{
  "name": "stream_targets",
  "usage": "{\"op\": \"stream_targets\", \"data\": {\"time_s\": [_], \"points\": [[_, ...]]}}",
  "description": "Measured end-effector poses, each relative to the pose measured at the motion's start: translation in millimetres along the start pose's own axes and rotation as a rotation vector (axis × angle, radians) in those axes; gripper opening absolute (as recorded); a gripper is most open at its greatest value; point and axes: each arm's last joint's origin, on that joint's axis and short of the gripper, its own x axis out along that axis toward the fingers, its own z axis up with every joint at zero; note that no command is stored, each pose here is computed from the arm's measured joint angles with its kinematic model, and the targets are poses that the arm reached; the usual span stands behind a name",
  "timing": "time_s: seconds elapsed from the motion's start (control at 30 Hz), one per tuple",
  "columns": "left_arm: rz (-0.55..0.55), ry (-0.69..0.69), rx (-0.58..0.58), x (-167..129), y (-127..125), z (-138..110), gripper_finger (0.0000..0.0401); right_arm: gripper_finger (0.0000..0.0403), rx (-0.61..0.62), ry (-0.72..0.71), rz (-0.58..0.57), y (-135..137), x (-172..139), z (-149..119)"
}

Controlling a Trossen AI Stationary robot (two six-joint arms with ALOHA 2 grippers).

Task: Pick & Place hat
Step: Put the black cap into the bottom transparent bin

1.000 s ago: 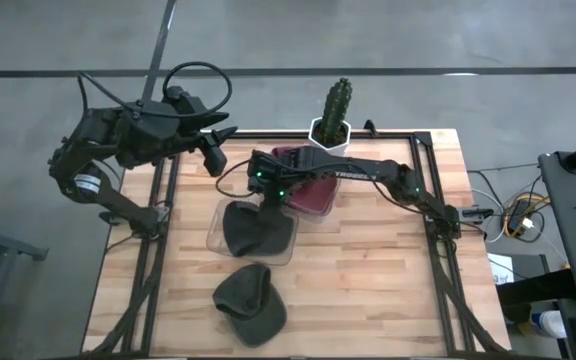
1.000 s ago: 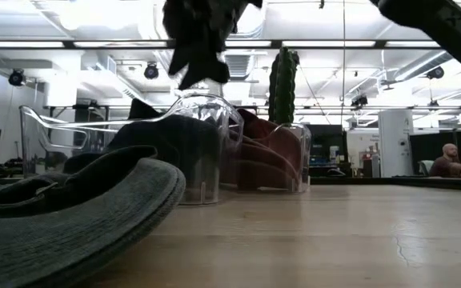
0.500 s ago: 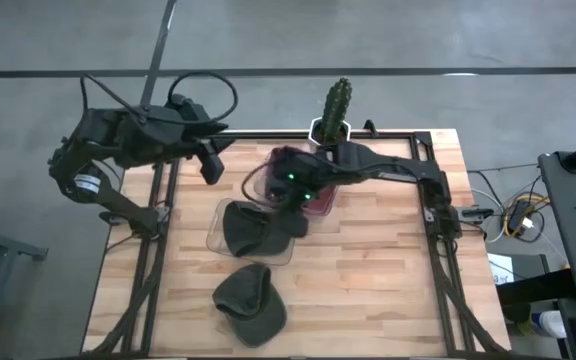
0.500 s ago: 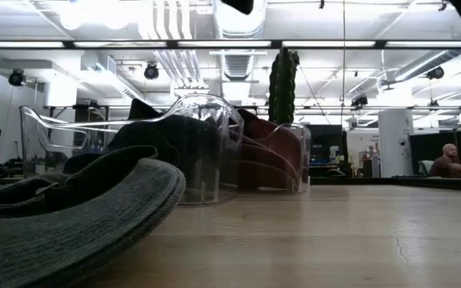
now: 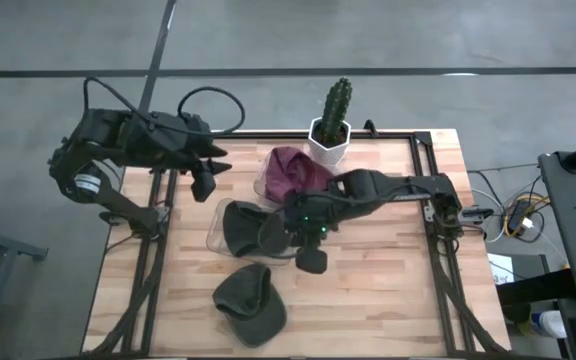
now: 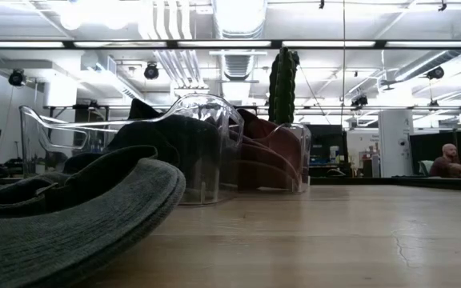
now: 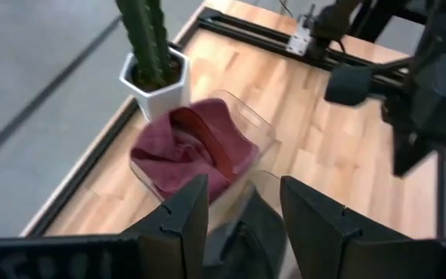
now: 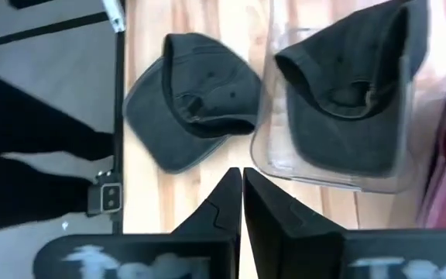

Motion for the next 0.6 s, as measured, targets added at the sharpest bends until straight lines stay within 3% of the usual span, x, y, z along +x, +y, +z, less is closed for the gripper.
{"op": "stream_targets", "data": {"time_s": [0.13,0.27,0.4,0.6], "points": [[-0.053,0.022,-0.085,-3,-7,-4,0.0153,0.0009,0.027,-0.026,-0.049,7,-3,-3],[-0.031,-0.053,-0.12,-12,-23,-8,0.0153,0.0008,-0.043,-0.095,-0.099,20,-22,-10],[-0.064,-0.122,-0.06,-15,-49,-16,0.0153,0.0008,-0.144,-0.191,-0.164,31,-53,-19],[-0.159,-0.187,-0.159,7,-98,-35,0.0153,0.0008,-0.284,-0.262,-0.131,43,-95,-36]]}}
